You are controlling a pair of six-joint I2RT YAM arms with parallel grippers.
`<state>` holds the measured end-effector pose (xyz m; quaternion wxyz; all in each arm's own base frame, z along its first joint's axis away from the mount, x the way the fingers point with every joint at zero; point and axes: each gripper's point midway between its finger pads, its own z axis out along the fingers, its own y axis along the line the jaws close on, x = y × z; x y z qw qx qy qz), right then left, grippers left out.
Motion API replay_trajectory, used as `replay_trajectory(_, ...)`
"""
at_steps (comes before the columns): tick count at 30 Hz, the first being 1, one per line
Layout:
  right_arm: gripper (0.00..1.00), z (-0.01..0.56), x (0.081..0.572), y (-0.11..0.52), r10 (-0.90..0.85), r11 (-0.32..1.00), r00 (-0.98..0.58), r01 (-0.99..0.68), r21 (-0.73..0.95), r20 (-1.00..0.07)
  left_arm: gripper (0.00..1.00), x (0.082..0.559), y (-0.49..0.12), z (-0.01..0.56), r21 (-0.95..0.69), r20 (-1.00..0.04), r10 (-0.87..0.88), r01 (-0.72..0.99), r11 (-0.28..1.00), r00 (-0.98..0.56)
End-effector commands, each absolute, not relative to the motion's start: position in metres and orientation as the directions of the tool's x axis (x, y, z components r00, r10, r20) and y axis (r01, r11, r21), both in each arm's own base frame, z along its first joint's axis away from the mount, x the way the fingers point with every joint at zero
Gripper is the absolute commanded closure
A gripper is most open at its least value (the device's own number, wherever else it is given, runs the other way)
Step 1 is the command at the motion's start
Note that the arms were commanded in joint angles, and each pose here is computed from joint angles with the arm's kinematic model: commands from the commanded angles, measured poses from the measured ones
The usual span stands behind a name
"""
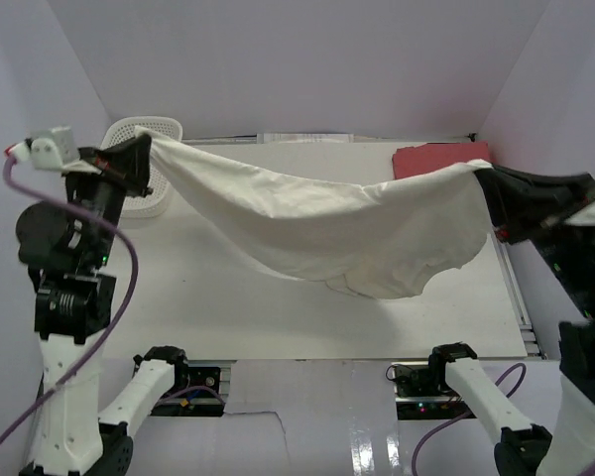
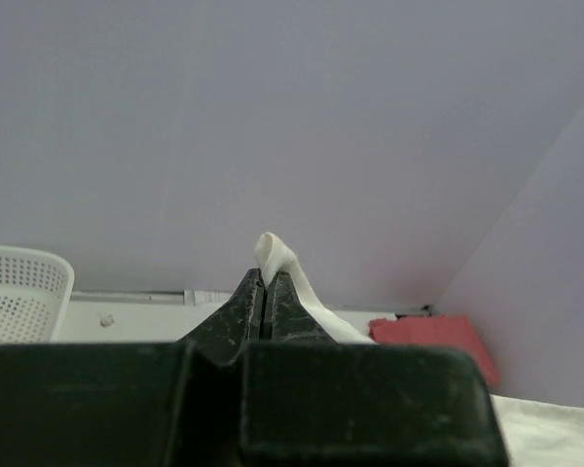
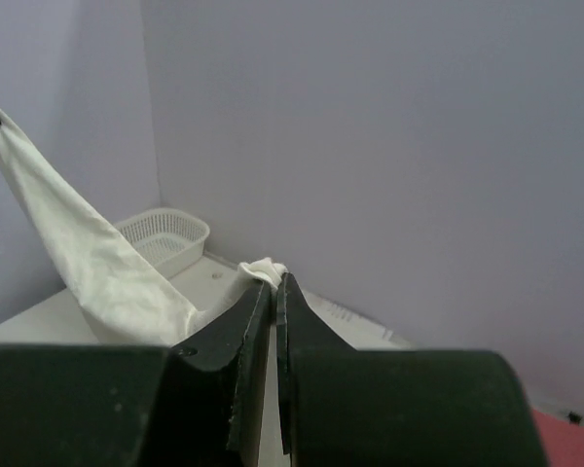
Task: Fold and stack the t-shirts
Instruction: Flatten out the tshirt
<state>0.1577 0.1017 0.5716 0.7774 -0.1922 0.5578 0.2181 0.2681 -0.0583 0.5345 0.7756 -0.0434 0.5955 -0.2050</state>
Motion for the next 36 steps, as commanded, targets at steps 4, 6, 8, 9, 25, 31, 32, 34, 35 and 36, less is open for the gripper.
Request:
replay_trajectory(4, 0.92, 0.681, -0.013, 0.080, 0.176, 0.829, 0.750, -0.462, -0.314, -0.637, 1.00, 0.171, -0.029, 0.575, -0.355, -0.780, -0.444, 0.272, 0.894, 0.441)
replay_trajectory(6, 0.92, 0.694, -0.041, 0.075, 0.185, 0.833, 0.796, -0.438, -0.338, -0.576, 1.00, 0.157, -0.026, 0.578, -0.349, -0.760, -0.445, 0.280, 0.894, 0.474)
replay_trajectory(8, 0.92, 0.710, -0.078, 0.068, 0.195, 0.842, 0.845, -0.404, -0.358, -0.498, 1.00, 0.139, -0.021, 0.589, -0.343, -0.731, -0.445, 0.285, 0.895, 0.517)
replay_trajectory(9, 0.92, 0.715, -0.083, 0.068, 0.194, 0.841, 0.853, -0.399, -0.365, -0.485, 1.00, 0.137, -0.019, 0.590, -0.352, -0.734, -0.446, 0.275, 0.895, 0.512)
replay_trajectory(25, 0.92, 0.588, 0.150, 0.097, 0.245, 0.837, 0.396, -0.547, -0.013, -0.885, 1.00, 0.275, -0.050, 0.447, -0.429, -0.880, -0.455, 0.189, 0.884, 0.133)
replay_trajectory(31, 0.92, 0.435, 0.258, 0.106, 0.222, 0.860, 0.068, -0.484, 0.162, -0.973, 1.00, 0.348, -0.052, 0.341, -0.460, -0.888, -0.458, 0.052, 0.886, -0.041)
replay_trajectory(32, 0.92, 0.424, 0.274, 0.110, 0.217, 0.857, 0.045, -0.487, 0.169, -0.975, 1.00, 0.360, -0.049, 0.335, -0.459, -0.888, -0.458, 0.028, 0.888, -0.033)
replay_trajectory(34, 0.92, 0.413, 0.293, 0.115, 0.215, 0.851, 0.011, -0.492, 0.182, -0.977, 1.00, 0.391, -0.048, 0.303, -0.448, -0.889, -0.449, -0.031, 0.894, -0.092)
replay_trajectory(35, 0.92, 0.399, 0.315, 0.119, 0.197, 0.854, -0.039, -0.485, 0.191, -0.980, 1.00, 0.403, -0.048, 0.308, -0.455, -0.886, -0.457, -0.043, 0.889, -0.083)
replay_trajectory(36, 0.92, 0.402, 0.325, 0.121, 0.189, 0.854, -0.041, -0.485, 0.185, -0.981, 1.00, 0.415, -0.048, 0.313, -0.456, -0.887, -0.458, -0.038, 0.889, -0.064)
